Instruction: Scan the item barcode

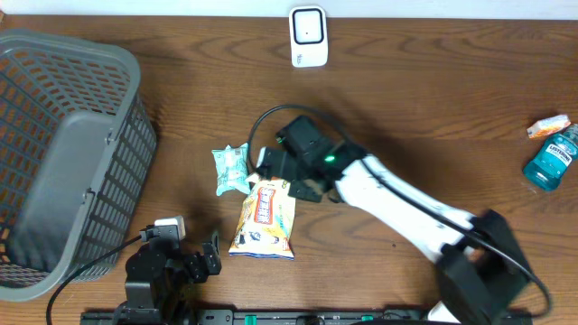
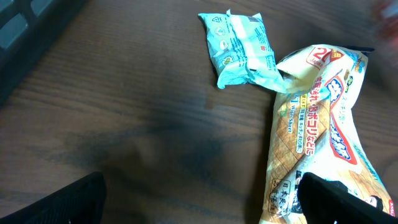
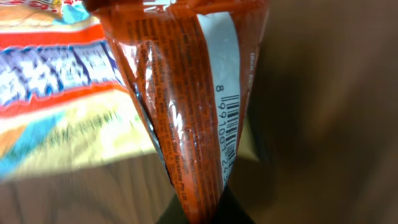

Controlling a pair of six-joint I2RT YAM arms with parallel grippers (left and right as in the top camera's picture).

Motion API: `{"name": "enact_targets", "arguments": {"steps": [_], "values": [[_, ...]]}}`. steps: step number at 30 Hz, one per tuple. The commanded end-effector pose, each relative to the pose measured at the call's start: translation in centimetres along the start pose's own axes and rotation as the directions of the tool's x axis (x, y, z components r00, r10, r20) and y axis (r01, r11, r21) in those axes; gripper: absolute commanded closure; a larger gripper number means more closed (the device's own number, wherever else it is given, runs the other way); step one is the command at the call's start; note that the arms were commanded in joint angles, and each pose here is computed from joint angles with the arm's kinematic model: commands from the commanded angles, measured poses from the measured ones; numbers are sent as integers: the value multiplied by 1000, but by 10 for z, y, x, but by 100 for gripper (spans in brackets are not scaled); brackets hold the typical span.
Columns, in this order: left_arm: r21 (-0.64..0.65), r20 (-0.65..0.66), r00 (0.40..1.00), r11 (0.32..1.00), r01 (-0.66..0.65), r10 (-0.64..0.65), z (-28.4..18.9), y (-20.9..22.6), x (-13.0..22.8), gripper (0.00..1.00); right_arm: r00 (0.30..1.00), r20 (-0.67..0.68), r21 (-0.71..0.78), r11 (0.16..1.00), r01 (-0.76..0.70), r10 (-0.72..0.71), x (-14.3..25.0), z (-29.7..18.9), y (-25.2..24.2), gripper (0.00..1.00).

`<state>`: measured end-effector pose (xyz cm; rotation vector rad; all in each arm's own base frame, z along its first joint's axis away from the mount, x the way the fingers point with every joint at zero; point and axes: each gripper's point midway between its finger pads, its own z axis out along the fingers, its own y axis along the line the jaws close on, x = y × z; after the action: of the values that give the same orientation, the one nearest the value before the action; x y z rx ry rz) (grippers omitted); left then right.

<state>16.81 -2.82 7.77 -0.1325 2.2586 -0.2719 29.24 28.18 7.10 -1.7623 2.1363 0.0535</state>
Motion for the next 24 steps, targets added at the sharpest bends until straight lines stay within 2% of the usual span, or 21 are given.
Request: {"name": "enact_targets", "arguments": {"steps": [1, 2, 4, 5, 6, 10, 13, 14, 19, 24], "values": [[-7, -63, 998, 1000, 13, -13, 4, 3, 17, 2, 999, -34, -32, 999, 10, -11, -8, 30, 20, 99], [-7, -63, 998, 1000, 13, -13, 4, 3, 17, 2, 999, -44, -40, 999, 10, -12, -7, 35, 23, 99], [-7, -63, 998, 1000, 13, -13, 4, 3, 17, 2, 998, -60, -49, 999, -8, 5, -4, 43, 26, 79], [-7, -63, 998, 1000, 13, -13, 4, 3, 17, 2, 998, -63, -47, 999, -22, 19, -4, 43, 26, 54], [-7, -63, 998, 1000, 13, -13, 4, 3, 17, 2, 997, -61, -34, 999, -41, 39, -5, 42, 23, 42], [-7, -63, 998, 1000, 13, -13, 4, 3, 17, 2, 990, 4, 23, 990, -138, 138, -26, 12, 6, 30], [-7, -63, 998, 1000, 13, -13, 4, 3, 17, 2, 975, 98, 58, 977, -205, 199, -47, -34, -9, 19], [-7, -63, 998, 1000, 13, -13, 4, 3, 17, 2, 968, 133, 68, 972, -223, 212, -52, -52, -13, 2], [-7, -63, 998, 1000, 13, -13, 4, 3, 17, 2, 912, 252, 90, 930, -357, 325, -50, -117, -26, 1], [-7, -63, 998, 1000, 13, -13, 4, 3, 17, 2, 887, 185, -51, 905, -421, 423, -19, -129, -13, 1]]}}
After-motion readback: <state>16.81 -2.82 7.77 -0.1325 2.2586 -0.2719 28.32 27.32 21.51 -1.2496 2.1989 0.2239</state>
